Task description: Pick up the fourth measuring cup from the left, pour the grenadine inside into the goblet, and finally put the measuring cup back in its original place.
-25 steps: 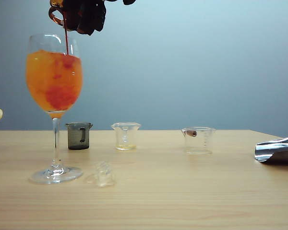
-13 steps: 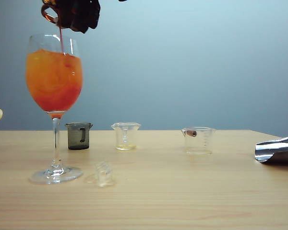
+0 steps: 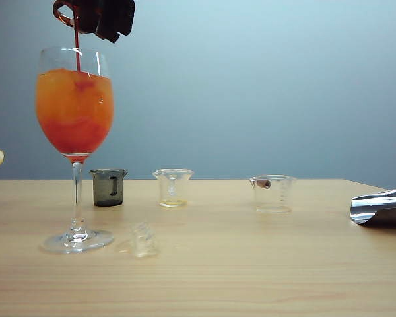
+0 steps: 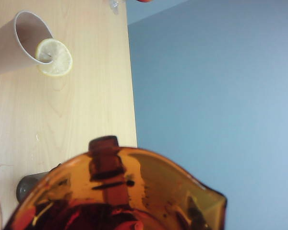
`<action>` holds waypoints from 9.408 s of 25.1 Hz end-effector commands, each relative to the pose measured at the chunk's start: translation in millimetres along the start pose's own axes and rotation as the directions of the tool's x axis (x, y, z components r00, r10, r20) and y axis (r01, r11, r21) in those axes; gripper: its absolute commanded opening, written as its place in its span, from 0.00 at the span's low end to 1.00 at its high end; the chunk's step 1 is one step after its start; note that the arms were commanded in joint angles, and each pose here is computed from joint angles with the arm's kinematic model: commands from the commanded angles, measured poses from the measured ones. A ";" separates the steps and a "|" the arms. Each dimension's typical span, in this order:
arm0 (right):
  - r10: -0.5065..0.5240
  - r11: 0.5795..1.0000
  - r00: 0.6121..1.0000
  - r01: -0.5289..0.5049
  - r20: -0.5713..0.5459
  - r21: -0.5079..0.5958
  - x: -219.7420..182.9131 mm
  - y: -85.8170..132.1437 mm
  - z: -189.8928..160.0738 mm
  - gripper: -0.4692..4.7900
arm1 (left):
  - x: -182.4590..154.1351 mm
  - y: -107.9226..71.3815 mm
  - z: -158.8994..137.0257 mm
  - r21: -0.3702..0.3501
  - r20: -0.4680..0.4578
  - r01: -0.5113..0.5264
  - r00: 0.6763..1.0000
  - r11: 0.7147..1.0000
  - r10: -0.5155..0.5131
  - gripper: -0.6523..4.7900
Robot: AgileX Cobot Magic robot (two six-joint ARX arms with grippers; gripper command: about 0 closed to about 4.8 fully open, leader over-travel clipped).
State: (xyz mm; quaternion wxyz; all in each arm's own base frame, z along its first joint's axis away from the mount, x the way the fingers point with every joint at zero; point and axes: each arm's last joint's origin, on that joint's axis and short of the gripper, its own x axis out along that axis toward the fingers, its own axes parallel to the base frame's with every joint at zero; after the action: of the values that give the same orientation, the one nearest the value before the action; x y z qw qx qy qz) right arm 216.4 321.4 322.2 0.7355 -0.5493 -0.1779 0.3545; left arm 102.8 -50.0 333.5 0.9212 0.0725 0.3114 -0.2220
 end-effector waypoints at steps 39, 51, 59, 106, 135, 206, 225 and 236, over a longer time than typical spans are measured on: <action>-0.094 0.990 0.993 0.100 0.065 -0.096 -0.7 -7.5 11.7 0.40 | -16.2 -0.2 -8.0 0.010 0.024 -0.011 1.000 1.000 0.011 0.11; -0.110 0.977 0.991 0.122 0.078 -0.176 -1.3 -8.4 14.4 0.40 | -20.0 -0.3 -11.7 0.042 0.016 -0.012 1.000 0.999 0.011 0.11; -0.107 0.969 0.990 0.125 0.095 -0.212 -1.4 -8.5 15.1 0.40 | -20.0 -0.3 -12.4 0.042 0.009 -0.011 1.000 0.999 0.011 0.11; -0.078 0.823 0.981 0.163 0.177 -0.544 -1.5 -8.0 16.8 0.40 | -19.9 -0.3 -12.2 0.042 0.009 -0.011 1.000 0.999 0.010 0.11; -0.059 0.693 0.973 0.201 0.223 -0.693 -0.3 -9.9 11.6 0.40 | -19.9 -0.3 -12.2 0.042 0.010 -0.011 1.000 0.999 0.010 0.11; -0.158 0.423 0.984 -0.007 0.081 0.906 -23.2 -34.2 -14.1 0.41 | -19.7 -0.3 -12.1 0.042 0.009 -0.011 1.000 0.999 0.010 0.11; -0.046 0.218 0.872 0.486 -0.488 0.847 -119.7 48.6 -164.0 0.41 | -19.7 -0.4 -12.1 0.042 0.009 -0.007 1.000 0.999 0.007 0.11; -0.102 0.171 0.793 0.609 -0.601 0.774 -92.8 78.7 -228.2 0.41 | -19.7 -0.4 -12.1 0.042 0.009 -0.007 1.000 0.999 0.007 0.11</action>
State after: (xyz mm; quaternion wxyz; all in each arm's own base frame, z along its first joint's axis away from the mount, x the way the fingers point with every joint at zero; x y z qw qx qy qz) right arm 270.0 110.1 180.9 0.9865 -0.0124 0.1449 0.0748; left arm 82.3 -39.9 334.1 0.9200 0.0927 0.3073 -0.2248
